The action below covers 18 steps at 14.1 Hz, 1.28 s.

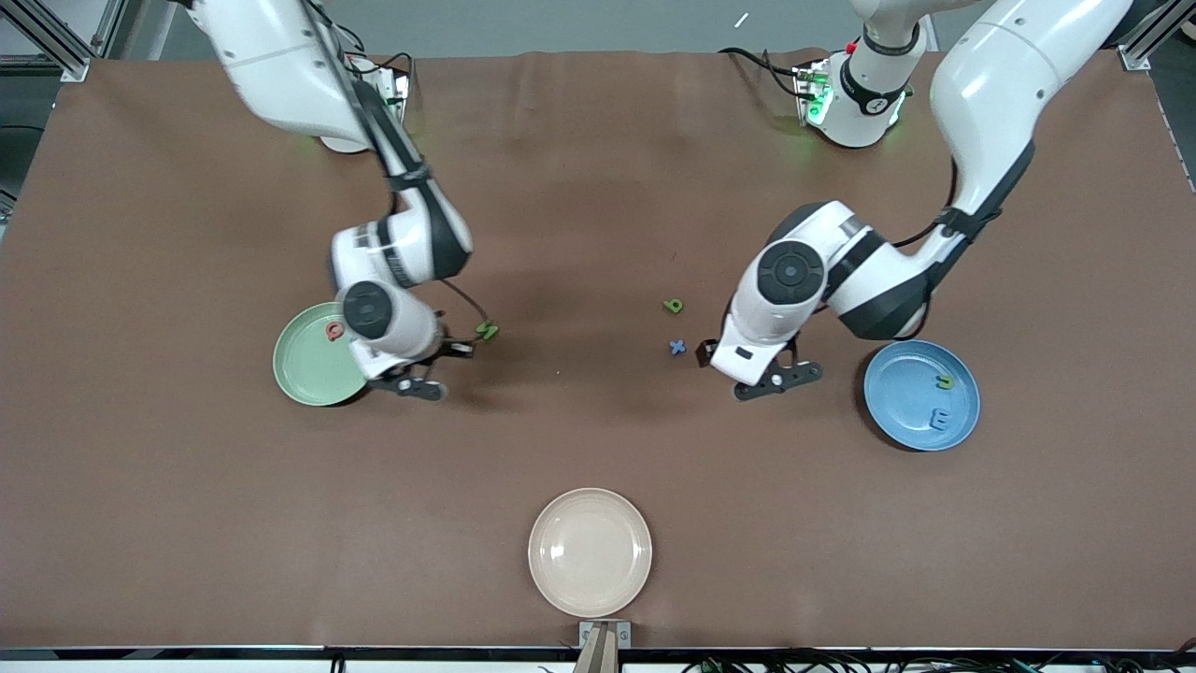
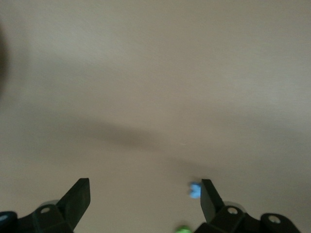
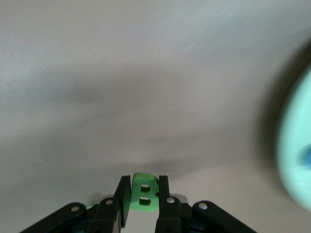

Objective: Sort upper and lower case letters into plates
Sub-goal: 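Place the B in the green plate while the left gripper reaches the x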

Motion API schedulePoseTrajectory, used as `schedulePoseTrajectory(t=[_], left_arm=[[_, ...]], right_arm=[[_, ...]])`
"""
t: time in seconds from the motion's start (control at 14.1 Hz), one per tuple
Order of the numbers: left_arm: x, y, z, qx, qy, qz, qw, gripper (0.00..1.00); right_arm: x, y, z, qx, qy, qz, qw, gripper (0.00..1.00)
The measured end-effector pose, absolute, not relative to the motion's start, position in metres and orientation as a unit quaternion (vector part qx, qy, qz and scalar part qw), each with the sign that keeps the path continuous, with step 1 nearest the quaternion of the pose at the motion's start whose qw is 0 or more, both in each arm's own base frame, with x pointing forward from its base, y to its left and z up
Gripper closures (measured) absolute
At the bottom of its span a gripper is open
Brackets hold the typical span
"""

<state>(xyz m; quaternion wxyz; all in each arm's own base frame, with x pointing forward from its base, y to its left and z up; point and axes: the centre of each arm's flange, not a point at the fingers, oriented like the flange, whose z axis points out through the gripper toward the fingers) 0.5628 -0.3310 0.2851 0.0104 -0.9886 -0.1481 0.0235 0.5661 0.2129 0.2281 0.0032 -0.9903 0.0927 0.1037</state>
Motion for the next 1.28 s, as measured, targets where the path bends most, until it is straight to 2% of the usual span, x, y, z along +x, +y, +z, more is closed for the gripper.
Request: schedulePoseTrajectory(t=[0.21, 0.36, 0.85, 1.14, 1.21, 1.28], left_arm=[[0.557, -0.352, 0.267, -0.981, -0.192, 0.025, -0.001, 0.00], [0.551, -0.365, 0.252, -0.978, -0.209, 0.019, 0.000, 0.00], [0.531, -0.394, 0.215, -0.975, -0.223, 0.021, -0.004, 0.01], [0.518, -0.396, 0.197, -0.976, -0.216, 0.032, -0.004, 0.18], [0.516, -0.396, 0.195, -0.976, -0.215, 0.032, -0.008, 0.19], [0.515, -0.395, 0.192, -0.976, -0.215, 0.032, -0.009, 0.26]], right_arm=[[0.588, 0.121, 0.272, -0.992, 0.053, 0.111, 0.030, 0.73], [0.595, 0.077, 0.276, -0.994, 0.034, 0.103, 0.015, 0.73], [0.597, 0.011, 0.218, -0.994, 0.044, 0.095, -0.018, 0.73], [0.595, -0.001, 0.195, -0.994, 0.049, 0.098, -0.021, 0.73], [0.595, -0.001, 0.192, -0.994, 0.049, 0.100, -0.021, 0.73], [0.594, -0.001, 0.191, -0.993, 0.048, 0.101, -0.022, 0.73]])
